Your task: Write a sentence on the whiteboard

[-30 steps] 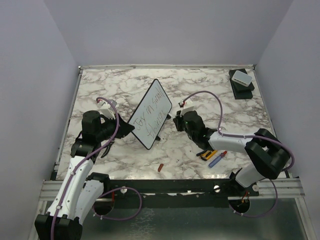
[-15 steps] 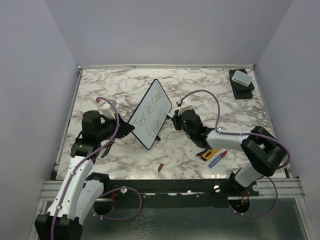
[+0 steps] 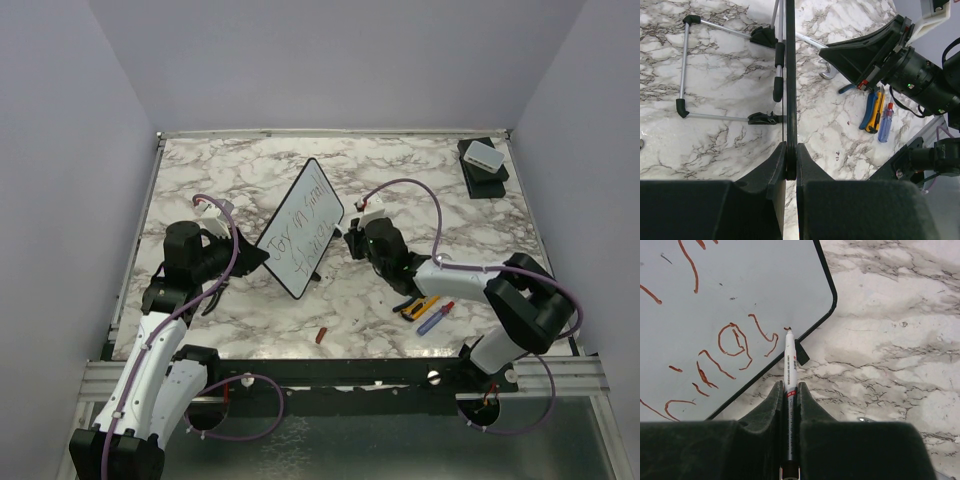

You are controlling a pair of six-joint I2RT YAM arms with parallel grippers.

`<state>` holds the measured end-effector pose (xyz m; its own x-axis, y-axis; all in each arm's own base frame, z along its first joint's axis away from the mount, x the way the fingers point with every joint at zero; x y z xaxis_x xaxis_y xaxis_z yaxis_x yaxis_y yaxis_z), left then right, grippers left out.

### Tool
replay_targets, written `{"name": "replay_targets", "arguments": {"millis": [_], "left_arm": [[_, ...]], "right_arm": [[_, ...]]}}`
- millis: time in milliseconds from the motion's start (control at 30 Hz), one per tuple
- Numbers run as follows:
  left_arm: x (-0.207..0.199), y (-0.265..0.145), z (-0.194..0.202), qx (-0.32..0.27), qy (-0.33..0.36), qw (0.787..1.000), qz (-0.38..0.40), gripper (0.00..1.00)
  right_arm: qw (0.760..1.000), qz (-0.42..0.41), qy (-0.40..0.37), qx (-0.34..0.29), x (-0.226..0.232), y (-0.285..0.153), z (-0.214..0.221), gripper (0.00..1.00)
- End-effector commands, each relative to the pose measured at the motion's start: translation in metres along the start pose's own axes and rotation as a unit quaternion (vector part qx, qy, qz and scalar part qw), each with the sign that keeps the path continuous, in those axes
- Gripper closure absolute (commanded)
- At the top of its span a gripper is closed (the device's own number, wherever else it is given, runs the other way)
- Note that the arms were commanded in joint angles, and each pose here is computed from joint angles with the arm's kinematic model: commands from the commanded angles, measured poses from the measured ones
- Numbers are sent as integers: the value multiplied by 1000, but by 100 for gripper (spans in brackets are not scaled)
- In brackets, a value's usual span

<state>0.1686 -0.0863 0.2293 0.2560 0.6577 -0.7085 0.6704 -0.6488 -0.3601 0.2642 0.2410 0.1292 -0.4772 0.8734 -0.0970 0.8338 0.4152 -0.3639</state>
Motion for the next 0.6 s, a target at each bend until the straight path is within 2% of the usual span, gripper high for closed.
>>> {"name": "replay_targets", "arguments": {"millis": [0, 200, 433, 567], "left_arm": [[1, -2, 3, 2, -20, 1000, -15, 93], [1, -3, 4, 6, -23, 999, -23, 64], [0, -4, 4, 11, -23, 999, -24, 44], [-3, -10, 2, 11, -17, 999, -36, 24]], "right_arm": [[1000, 19, 5, -19, -8, -11, -16, 99], [999, 30, 11, -23, -14, -27, -19, 99], [999, 32, 16, -27, -16, -34, -20, 99], [999, 33, 18, -31, -18, -40, -25, 99]]}}
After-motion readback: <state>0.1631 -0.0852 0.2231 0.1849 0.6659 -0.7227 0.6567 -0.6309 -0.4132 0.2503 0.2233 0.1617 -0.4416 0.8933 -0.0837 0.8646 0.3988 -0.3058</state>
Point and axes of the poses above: each gripper's point midway between its finger pads, its own y axis out along the fingers, its own x axis along the line the jaws close on, z = x × y, the point moved 9 cm from there along -y, back along the fingers, and after that the axes turned 12 degrees about -y, right-handed, at the moved point
